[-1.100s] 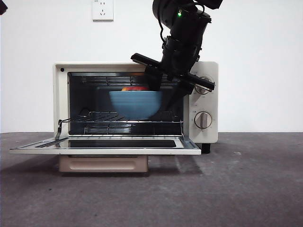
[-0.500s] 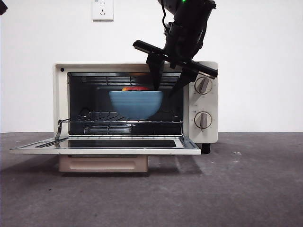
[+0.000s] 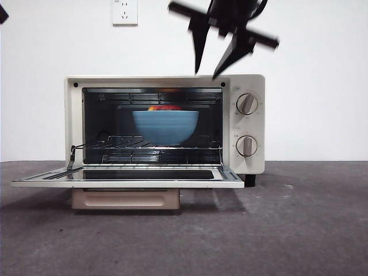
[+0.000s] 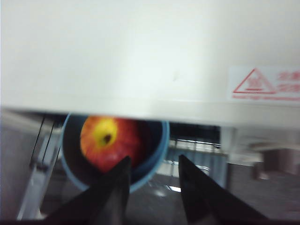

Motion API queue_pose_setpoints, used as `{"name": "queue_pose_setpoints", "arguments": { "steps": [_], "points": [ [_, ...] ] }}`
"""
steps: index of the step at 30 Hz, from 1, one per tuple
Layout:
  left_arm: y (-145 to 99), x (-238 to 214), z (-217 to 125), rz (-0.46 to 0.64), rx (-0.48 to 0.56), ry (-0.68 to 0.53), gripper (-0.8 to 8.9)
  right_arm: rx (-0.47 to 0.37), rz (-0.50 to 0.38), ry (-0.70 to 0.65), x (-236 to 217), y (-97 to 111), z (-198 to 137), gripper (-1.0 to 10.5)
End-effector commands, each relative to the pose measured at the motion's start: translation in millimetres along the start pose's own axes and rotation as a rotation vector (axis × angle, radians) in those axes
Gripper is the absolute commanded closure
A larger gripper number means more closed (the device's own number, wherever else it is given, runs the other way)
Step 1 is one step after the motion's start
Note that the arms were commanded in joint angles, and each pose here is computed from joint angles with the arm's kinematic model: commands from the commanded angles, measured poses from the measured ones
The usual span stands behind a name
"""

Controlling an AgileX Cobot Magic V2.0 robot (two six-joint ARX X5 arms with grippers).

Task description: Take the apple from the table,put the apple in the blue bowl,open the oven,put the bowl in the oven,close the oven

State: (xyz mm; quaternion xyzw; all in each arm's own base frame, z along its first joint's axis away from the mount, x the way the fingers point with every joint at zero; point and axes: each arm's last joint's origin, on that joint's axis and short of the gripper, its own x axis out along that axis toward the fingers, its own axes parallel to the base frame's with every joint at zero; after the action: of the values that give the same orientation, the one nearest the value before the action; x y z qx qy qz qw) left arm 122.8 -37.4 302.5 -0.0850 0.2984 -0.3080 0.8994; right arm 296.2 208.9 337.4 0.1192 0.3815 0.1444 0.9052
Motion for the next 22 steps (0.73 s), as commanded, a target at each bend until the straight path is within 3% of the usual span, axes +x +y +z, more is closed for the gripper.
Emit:
{"name": "queue_pose_setpoints", "arguments": {
  "steps": [1, 8, 16, 22],
  "points": [
    [4.2, 7.3, 6.6, 0.011, 0.013, -0.006, 8.07, -0.215, 0.016, -0.005, -25.1, 6.5, 1.9, 7.8],
    [37.2, 37.6, 17.7, 0.084, -0.074, 0.027, 8.07, -0.396, -0.015, 0.101, -81.3, -2.7, -13.0, 7.8],
    [90.7, 65.9, 18.9, 0.192, -0.214, 0.065, 8.07, -0.421, -0.010, 0.093, -121.4, -21.0, -31.7, 7.8],
    [124.2, 94.6, 10.7, 0.218, -0.277, 0.120, 8.07, -0.420, -0.009, 0.091, -132.7, -44.2, -65.4, 7.8]
  ]
}}
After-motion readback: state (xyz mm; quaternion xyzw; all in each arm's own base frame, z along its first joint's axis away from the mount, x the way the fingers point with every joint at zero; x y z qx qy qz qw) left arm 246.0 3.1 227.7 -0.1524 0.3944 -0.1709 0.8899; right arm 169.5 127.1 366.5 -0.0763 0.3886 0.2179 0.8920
